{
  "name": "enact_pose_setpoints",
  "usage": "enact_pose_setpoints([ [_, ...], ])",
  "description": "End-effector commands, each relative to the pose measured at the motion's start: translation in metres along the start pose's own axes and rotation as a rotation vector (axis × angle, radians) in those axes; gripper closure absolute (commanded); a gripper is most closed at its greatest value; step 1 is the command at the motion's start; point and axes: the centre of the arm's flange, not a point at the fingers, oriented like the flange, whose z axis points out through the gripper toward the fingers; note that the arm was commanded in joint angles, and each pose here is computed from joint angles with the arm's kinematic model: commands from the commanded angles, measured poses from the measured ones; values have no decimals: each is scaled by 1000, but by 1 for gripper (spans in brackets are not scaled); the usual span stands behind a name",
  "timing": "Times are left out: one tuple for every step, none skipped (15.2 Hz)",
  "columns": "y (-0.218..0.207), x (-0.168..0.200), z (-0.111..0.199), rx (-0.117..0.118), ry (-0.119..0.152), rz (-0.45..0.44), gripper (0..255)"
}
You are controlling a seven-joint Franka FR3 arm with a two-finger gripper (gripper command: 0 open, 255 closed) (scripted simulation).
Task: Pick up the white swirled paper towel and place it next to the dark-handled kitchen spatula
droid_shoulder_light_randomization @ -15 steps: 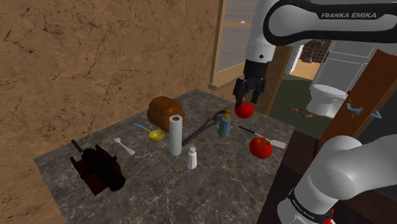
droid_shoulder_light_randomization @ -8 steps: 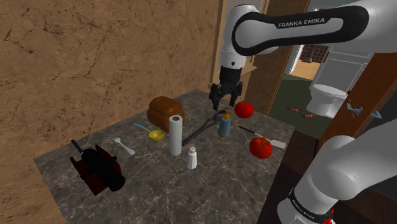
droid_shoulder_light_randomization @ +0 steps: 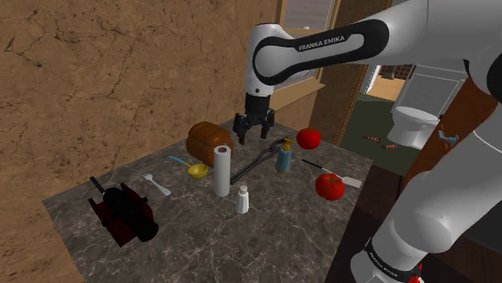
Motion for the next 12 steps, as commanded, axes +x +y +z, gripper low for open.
enact_pose_setpoints([
  [-15,22,10,-1,3,-3,0],
  [-22,32,15,-2,4,-4,0],
  [-30,42,20,-3,5,-6,0],
  [-37,52,24,-4,6,-7,0],
  [-44,61,29,-5,7,-9,0],
  [-51,71,34,-6,8,-10,0],
  [-59,81,39,-7,10,-12,0],
  [-66,91,44,-8,11,-13,0],
  [-70,97,46,-9,11,-14,0],
  [-70,97,52,-9,11,-14,0],
  [-70,97,57,-9,11,-14,0],
  [-70,97,62,-9,11,-14,0],
])
